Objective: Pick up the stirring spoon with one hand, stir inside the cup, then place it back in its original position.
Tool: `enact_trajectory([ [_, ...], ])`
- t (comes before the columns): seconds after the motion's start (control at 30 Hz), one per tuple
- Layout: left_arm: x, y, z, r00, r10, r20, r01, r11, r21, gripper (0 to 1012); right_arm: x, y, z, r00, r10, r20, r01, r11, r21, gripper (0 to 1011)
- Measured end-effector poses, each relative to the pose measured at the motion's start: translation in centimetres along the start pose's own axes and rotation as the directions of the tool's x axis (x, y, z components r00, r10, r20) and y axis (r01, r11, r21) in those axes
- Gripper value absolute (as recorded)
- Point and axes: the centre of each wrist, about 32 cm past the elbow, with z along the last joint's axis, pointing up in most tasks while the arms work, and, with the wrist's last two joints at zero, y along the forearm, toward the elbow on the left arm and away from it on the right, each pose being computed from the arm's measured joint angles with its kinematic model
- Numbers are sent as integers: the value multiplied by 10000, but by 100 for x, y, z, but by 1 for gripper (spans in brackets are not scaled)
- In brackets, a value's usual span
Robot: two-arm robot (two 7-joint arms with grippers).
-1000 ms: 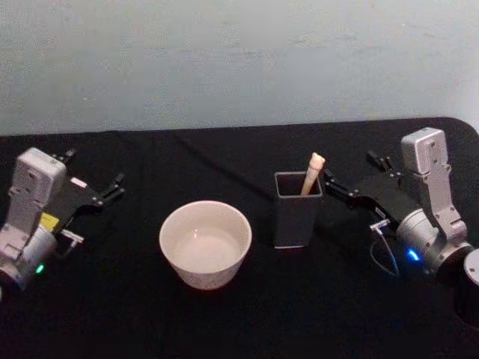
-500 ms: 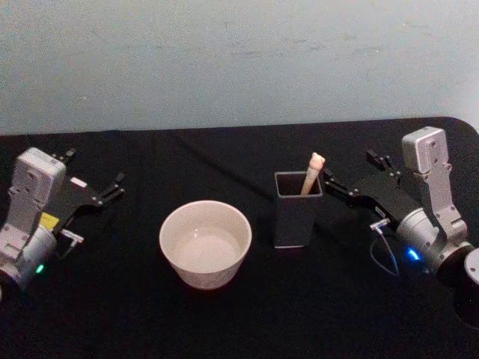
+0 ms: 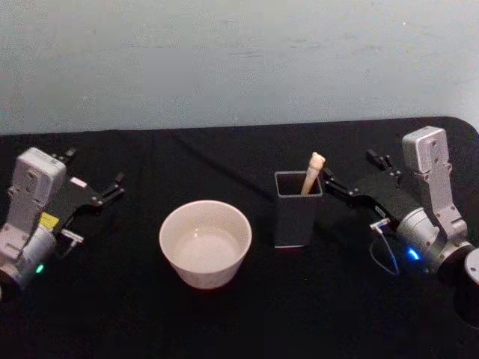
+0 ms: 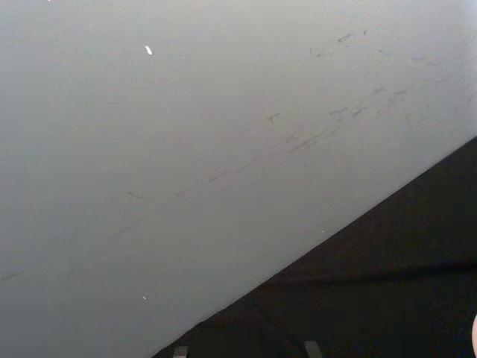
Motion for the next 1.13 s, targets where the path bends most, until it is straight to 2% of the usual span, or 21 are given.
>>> enact_trajectory([
  [1.13,0,0,0,10000,0,0,0,10000,1,1001,0,0,0,10000,0,-5,0,10000,4,1000],
])
